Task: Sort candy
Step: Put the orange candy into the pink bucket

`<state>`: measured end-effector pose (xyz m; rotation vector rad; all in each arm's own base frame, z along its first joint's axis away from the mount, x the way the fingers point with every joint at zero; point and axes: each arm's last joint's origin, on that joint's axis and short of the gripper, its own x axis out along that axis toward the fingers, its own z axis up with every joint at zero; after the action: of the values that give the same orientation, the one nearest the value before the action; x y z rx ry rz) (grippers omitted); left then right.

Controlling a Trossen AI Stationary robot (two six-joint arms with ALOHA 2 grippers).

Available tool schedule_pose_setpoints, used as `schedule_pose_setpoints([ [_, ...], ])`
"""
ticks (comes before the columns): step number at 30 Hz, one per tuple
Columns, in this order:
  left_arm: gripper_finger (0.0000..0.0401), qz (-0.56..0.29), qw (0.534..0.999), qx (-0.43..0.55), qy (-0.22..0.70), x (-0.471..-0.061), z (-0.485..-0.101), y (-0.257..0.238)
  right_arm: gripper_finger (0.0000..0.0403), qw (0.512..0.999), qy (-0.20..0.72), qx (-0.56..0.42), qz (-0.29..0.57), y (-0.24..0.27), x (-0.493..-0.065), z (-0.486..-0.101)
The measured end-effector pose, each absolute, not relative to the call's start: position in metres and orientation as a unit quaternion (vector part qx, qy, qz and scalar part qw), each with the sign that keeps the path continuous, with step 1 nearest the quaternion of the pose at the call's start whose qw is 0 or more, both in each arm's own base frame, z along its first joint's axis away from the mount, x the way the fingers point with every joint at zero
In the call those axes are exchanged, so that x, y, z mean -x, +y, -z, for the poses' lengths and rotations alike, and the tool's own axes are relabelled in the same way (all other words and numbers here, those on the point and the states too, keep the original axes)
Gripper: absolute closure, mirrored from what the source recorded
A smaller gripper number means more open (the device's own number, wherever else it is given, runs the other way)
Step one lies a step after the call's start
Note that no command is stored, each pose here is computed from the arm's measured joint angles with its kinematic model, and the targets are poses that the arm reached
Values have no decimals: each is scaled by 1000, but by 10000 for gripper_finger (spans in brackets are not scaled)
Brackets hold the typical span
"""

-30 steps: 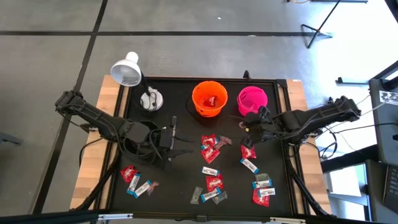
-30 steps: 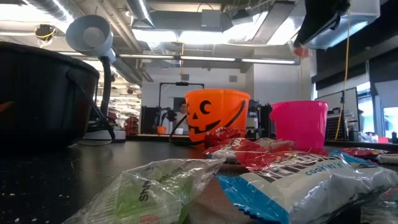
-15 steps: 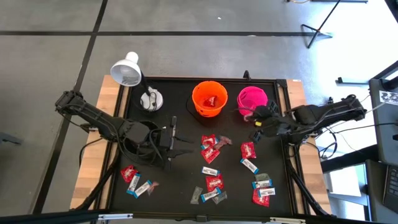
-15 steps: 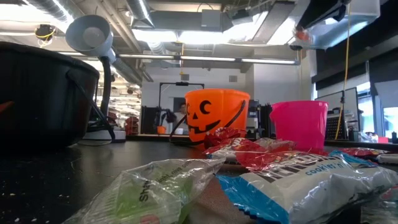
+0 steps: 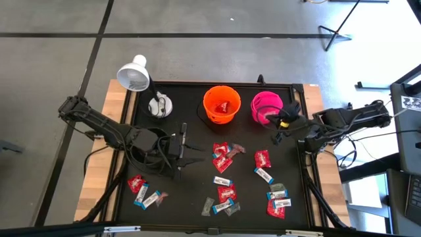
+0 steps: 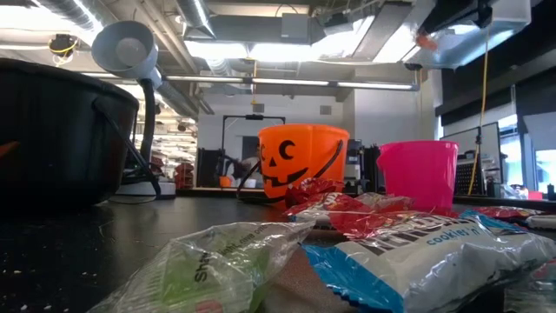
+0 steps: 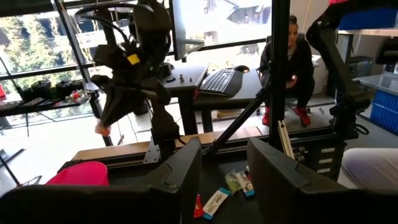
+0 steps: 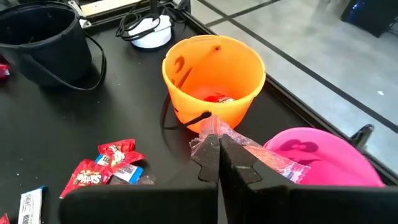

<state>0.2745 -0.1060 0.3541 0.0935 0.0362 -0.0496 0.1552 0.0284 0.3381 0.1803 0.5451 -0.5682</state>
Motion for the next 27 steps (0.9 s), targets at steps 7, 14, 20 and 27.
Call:
schedule_pose_setpoints([
  [7,280,25,998,-47,18,-274,-354,-106,402,924,218,-96,301,17,-140,-311],
  [14,280,24,998,-49,16,-275,-355,-106,402,898,186,-120,380,-14,-128,-296],
  [20,280,24,998,-50,14,-275,-355,-106,402,893,203,-127,382,-39,-129,-283],
  [27,280,24,998,-51,14,-275,-355,-106,402,863,214,-130,439,-64,-122,-276],
])
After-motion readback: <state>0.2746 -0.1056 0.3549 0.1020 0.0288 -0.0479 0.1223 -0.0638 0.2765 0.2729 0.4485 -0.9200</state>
